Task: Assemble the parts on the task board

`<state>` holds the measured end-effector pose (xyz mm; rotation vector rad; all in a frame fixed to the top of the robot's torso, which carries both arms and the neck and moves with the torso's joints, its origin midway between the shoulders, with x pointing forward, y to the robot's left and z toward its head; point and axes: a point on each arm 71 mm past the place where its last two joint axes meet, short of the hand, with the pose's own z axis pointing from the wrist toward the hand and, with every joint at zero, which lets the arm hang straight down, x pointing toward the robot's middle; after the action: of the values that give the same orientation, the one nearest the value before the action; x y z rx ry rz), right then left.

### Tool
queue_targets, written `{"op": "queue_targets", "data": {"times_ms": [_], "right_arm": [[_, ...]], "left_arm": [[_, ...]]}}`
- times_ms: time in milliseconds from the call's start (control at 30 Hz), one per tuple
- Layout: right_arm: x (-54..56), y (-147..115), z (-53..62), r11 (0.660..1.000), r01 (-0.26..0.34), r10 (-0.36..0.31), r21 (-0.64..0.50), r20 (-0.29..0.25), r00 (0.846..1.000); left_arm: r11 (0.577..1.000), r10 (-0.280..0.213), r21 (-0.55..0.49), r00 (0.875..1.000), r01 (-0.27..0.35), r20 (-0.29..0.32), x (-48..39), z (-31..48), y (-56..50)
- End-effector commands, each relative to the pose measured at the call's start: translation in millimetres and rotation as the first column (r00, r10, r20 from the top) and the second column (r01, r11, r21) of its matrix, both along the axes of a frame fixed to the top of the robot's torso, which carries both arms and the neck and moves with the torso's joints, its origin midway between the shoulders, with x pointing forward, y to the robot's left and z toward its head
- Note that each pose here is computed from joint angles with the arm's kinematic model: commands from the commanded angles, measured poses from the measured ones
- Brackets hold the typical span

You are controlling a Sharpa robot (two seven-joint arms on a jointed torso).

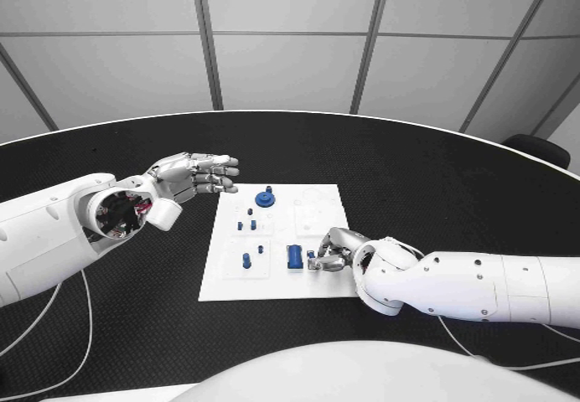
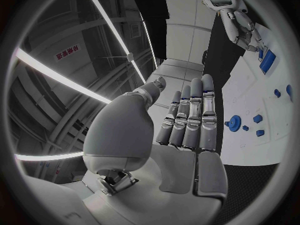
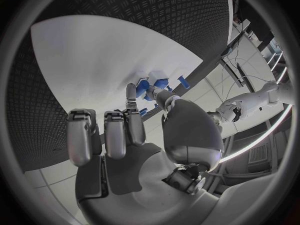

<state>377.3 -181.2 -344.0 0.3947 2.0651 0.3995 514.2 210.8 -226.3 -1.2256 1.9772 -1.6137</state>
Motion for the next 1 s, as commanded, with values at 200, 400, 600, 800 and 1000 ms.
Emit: {"op": "queue_targets", "data": {"times_ms": [200, 400, 600, 800, 1000], "right_arm": [[1.0, -0.6, -0.1, 1.0, 0.004, -0.004, 0.001, 0.005, 1.0], [1.5, -0.4, 0.2, 1.0, 0.003, -0.003, 0.006, 0.012, 1.0], [1.2, -0.4, 1.3, 1.0, 0.002, -0.003, 0.013, 0.021, 1.0], [-2.3, -3.5, 5.2, 0.999, -0.015, 0.014, 0.03, 0.035, 0.999], [-6.3, -8.8, 8.0, 0.999, -0.037, 0.035, 0.036, 0.036, 0.999]], "left_arm": [[1.0, 0.0, 0.0, 1.0, 0.0, 0.0, 0.2, 0.0, -0.2], [1.0, 0.001, 0.0, 1.0, -0.001, 0.0, 0.2, -0.1, -0.2], [1.0, 0.0, 0.0, 1.0, 0.0, 0.0, 0.2, -0.1, -0.6], [1.0, 0.001, 0.0, 1.0, -0.001, 0.0, -0.1, 0.0, 0.3], [1.0, 0.002, 0.0, 1.0, -0.002, 0.001, -0.1, 0.0, 1.1]]}}
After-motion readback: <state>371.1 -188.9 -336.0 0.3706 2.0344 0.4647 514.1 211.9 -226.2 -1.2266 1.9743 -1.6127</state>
